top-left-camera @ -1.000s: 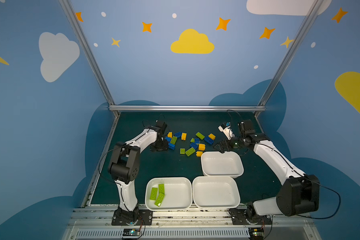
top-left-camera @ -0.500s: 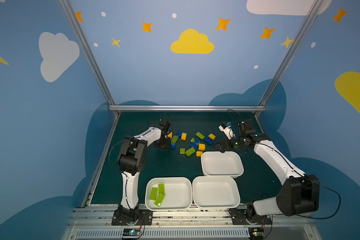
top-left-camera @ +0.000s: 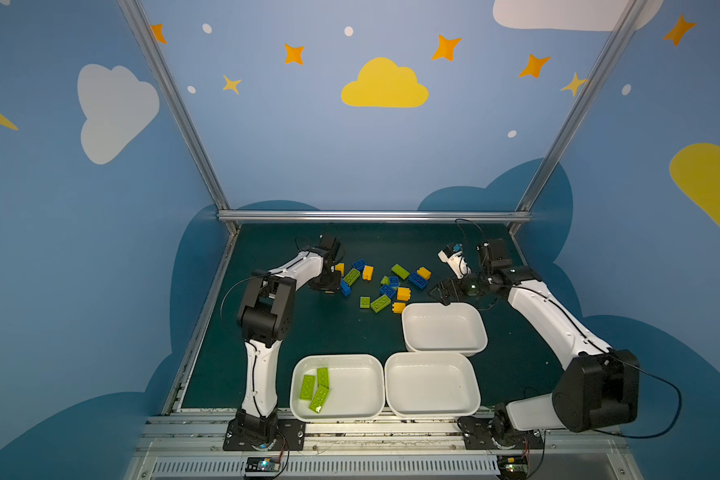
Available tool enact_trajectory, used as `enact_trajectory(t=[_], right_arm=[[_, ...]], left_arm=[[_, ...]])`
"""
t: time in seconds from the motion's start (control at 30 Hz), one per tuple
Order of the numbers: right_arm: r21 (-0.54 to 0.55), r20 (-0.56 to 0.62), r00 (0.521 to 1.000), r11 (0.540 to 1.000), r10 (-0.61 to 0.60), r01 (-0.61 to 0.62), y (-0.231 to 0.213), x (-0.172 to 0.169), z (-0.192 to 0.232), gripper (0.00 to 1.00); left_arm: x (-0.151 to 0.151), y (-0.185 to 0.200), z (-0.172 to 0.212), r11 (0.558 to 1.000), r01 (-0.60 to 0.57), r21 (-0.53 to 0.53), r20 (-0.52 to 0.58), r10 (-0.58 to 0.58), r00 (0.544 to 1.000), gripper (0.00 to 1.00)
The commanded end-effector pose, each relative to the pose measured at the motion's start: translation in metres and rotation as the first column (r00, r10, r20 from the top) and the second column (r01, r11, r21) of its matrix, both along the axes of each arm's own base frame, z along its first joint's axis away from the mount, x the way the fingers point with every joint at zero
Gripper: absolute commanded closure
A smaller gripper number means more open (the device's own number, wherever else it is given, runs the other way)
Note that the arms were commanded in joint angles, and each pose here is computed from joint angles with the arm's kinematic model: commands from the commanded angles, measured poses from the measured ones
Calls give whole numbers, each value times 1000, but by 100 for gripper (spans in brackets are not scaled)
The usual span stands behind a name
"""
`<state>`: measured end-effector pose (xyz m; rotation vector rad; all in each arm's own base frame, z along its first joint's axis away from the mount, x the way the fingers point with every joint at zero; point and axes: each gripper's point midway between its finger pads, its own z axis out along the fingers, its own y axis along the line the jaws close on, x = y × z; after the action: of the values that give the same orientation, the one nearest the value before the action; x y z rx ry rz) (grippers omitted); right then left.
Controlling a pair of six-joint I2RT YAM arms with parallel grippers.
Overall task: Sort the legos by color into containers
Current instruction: 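Move the left gripper to the pile and grasp a small yellow brick, then carry the yellow brick across to the middle white bin and release it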
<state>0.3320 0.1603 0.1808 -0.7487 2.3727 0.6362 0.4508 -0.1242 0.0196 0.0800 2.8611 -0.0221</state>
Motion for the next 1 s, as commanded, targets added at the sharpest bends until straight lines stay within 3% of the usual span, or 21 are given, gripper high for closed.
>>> enact_trajectory(t=[0.0,0.13,0.37,0.5,0.63,0.87,0.97], right_arm=[[5,7,1000,1000,0,0,0,2,7,1],[4,9,1000,1000,-1,1,0,3,6,1],[7,9,1000,1000,-5,5,-1,2,6,1],[22,7,1000,1000,-2,2,1,1,8,1],[49,-6,1000,999,-3,3,3,0,10,1],[111,-36,999,994,-3,7,7,-2,16,1],[136,-52,999,991,-11,18,6,-3,18,1]], left_arm=[[-8,-1,-10,1000,19,-9,-50,-20,999,54],[-13,2,-5,1000,25,6,-59,-24,998,65],[-21,6,34,1000,26,8,-32,-26,999,67],[-37,-11,68,993,69,-99,-8,-70,998,67],[-71,-45,101,953,184,-241,20,-184,983,67],[-145,-107,135,859,390,-332,97,-380,920,66],[-177,-138,144,796,477,-373,143,-458,877,68]])
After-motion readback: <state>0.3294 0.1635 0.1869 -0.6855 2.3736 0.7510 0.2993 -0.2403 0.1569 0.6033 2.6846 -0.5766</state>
